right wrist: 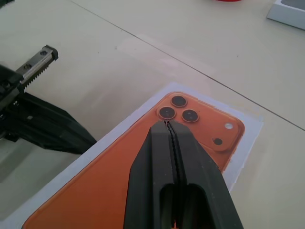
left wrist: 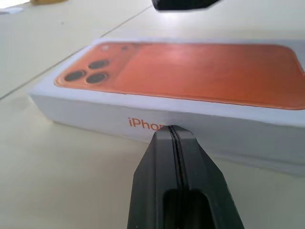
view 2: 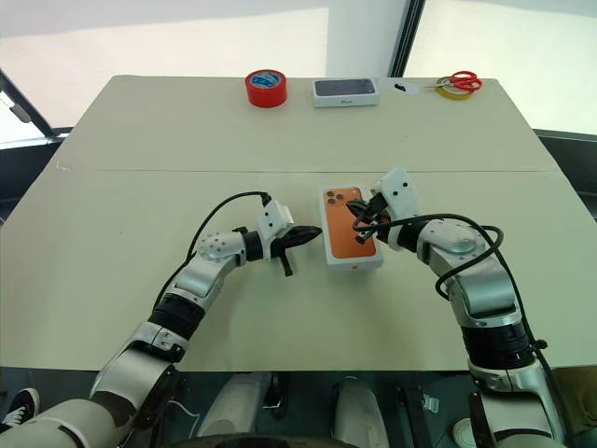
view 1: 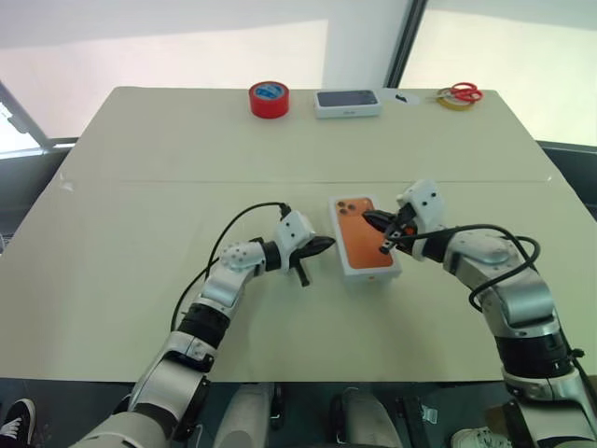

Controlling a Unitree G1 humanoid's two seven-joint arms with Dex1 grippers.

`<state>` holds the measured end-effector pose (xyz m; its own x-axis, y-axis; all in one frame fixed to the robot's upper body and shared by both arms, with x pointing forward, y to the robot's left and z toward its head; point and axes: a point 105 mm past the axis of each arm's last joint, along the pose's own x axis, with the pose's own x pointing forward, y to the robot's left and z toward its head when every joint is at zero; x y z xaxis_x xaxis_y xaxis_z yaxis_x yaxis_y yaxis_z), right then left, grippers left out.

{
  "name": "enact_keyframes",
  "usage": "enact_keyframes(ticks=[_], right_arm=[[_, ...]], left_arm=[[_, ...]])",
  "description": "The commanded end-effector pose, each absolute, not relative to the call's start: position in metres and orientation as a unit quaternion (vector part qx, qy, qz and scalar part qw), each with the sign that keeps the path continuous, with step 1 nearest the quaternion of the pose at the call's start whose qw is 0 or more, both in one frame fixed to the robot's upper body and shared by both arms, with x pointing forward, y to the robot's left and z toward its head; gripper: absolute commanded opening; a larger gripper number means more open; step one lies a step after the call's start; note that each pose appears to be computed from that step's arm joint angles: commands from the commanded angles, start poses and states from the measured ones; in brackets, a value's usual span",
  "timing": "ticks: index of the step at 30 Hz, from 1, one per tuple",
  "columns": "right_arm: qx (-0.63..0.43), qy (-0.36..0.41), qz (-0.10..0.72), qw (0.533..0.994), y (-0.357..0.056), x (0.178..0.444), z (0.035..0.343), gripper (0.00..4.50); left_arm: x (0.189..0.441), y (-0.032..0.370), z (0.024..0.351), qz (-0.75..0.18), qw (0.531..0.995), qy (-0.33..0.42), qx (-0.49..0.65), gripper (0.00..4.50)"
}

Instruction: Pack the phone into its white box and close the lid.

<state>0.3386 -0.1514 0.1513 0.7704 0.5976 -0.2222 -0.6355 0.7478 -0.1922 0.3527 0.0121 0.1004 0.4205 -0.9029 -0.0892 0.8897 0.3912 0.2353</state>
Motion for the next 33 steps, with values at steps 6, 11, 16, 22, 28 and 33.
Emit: enact_keyframes(ticks=[6,11,16,22,28,33], right_arm=[[-0.195,0.093,0.318,0.923,-0.159,0.341,0.137,0.02],[-0.222,0.134,0.328,0.908,-0.160,0.334,0.114,0.02],[-0.221,0.134,0.331,0.908,-0.158,0.333,0.113,0.02],[-0.230,0.132,0.339,0.903,-0.153,0.332,0.110,0.02],[-0.232,0.128,0.325,0.908,-0.158,0.333,0.113,0.00],[-0.177,0.127,0.345,0.913,-0.154,0.330,0.120,0.87]], left_arm=[[0.349,0.010,0.111,-0.543,0.829,-0.052,0.122,0.00],[0.356,0.012,0.129,-0.530,0.842,-0.067,0.079,0.00],[0.360,0.005,0.141,-0.528,0.843,-0.078,0.065,0.00],[0.358,-0.014,0.105,-0.554,0.822,-0.008,0.130,0.00],[0.351,-0.009,0.075,-0.573,0.799,0.056,0.170,0.25],[0.354,0.003,0.102,-0.562,0.820,0.020,0.107,2.27]])
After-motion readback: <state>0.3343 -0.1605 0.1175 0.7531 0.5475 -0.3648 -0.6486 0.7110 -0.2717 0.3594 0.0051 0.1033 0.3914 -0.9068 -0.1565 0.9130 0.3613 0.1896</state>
